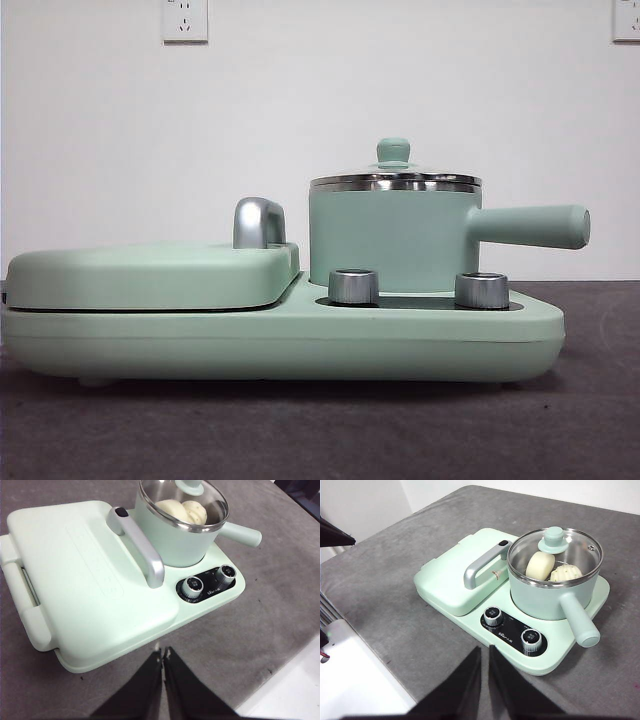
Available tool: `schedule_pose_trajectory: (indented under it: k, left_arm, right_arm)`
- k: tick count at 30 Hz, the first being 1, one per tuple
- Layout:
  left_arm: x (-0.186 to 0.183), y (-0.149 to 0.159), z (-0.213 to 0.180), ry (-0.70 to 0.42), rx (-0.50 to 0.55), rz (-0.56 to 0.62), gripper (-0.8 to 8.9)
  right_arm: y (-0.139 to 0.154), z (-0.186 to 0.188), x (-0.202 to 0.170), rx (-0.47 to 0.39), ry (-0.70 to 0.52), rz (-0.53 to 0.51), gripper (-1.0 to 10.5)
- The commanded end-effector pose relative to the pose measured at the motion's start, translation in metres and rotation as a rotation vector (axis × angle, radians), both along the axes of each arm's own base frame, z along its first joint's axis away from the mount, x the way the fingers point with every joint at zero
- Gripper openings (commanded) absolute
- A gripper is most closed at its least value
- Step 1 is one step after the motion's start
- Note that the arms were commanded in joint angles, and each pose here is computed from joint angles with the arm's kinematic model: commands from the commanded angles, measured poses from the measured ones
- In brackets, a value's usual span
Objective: Put the buns in a small steamer
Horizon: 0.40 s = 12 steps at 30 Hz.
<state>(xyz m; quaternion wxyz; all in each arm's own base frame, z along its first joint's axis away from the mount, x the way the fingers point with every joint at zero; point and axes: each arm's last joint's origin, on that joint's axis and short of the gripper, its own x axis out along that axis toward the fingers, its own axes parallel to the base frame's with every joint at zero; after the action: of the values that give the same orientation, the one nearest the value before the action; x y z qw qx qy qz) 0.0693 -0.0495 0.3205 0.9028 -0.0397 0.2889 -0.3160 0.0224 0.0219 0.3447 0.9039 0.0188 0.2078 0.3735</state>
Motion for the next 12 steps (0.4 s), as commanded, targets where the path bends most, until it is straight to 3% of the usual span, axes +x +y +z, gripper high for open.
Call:
schedule_pose_trajectory:
  k: [1, 12]
  left_arm:
    - [0.0006, -0.0007, 0.0037, -0.014, -0.013, -0.001, 0.07]
    - [-0.0009, 0.0021, 0.0012, -0.041, -0.026, 0.015, 0.07]
  right_arm:
    - [-0.0004, 0.0031, -0.0010, 0.004, -0.022, 0.008, 0.2]
    - [-0.0003, 0.0031, -0.0010, 0.004, -0.022, 0.008, 0.2]
